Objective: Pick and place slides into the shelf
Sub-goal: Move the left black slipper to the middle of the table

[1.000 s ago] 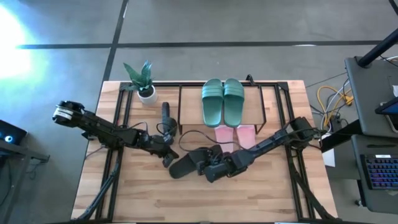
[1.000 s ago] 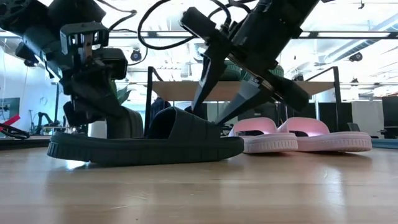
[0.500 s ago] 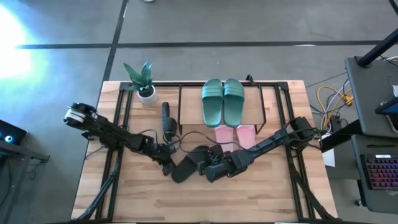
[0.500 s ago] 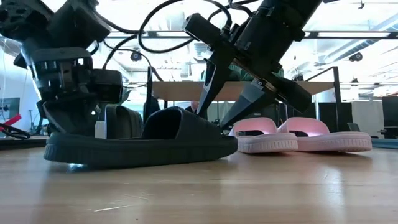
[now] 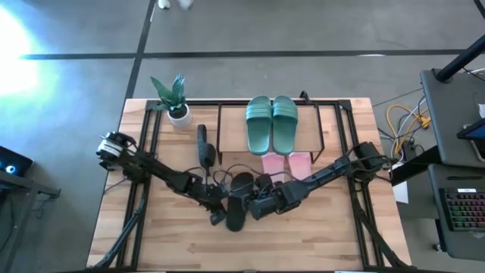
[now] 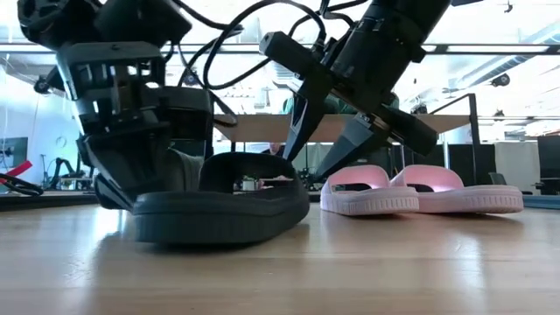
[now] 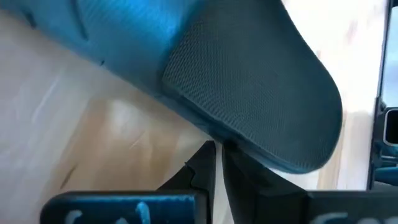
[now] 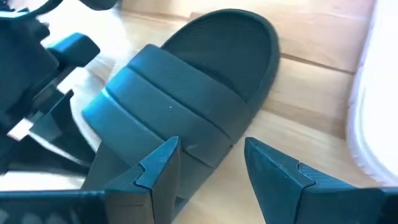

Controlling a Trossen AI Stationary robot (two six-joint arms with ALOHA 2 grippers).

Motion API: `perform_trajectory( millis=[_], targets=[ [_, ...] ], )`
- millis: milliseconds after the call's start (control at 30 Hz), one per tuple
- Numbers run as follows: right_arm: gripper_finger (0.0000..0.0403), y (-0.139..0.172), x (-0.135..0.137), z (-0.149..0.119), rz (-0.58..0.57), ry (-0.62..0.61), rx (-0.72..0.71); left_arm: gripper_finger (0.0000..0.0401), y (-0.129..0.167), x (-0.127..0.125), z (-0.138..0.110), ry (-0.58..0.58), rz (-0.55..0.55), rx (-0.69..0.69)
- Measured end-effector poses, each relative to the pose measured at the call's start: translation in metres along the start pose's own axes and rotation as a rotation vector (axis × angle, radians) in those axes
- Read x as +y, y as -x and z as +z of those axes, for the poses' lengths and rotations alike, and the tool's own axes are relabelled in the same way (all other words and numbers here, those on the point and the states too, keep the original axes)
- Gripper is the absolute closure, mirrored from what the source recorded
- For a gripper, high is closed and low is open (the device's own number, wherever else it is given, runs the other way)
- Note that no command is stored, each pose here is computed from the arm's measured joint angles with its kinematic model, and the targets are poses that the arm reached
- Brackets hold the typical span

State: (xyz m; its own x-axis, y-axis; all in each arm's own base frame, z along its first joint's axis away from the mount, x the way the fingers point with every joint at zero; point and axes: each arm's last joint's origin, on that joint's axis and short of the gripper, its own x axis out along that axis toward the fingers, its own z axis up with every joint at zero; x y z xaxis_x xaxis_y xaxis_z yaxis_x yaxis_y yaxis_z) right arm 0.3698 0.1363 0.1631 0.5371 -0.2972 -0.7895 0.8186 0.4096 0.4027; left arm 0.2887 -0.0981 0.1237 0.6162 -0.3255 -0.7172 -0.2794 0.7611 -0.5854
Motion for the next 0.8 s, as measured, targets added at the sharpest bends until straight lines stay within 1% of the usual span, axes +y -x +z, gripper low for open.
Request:
perform_trajectory(
  millis=[233,400,500,633,800],
  targets=[
    [0.0230,0.009,-0.001,0.001,-0.016,0.017,0.006,0.0386,-0.003,-0.010,0.009,-0.027,-0.022,-0.057],
    [0.0230,0.023,-0.005,0.006,-0.050,0.043,0.009,0.0386,0.004,-0.009,0.010,-0.024,-0.005,-0.084],
    [0.0230,0.032,-0.006,0.009,-0.053,0.055,-0.006,0.0386,0.010,-0.008,0.008,-0.021,0.025,-0.066],
    [0.0230,0.036,-0.006,0.010,-0.050,0.068,-0.005,0.0386,0.024,-0.008,0.007,-0.021,0.084,-0.063],
    [0.0229,0.039,-0.007,0.004,-0.054,0.075,0.024,0.0386,0.055,-0.010,0.005,-0.026,0.154,-0.071]
  ],
)
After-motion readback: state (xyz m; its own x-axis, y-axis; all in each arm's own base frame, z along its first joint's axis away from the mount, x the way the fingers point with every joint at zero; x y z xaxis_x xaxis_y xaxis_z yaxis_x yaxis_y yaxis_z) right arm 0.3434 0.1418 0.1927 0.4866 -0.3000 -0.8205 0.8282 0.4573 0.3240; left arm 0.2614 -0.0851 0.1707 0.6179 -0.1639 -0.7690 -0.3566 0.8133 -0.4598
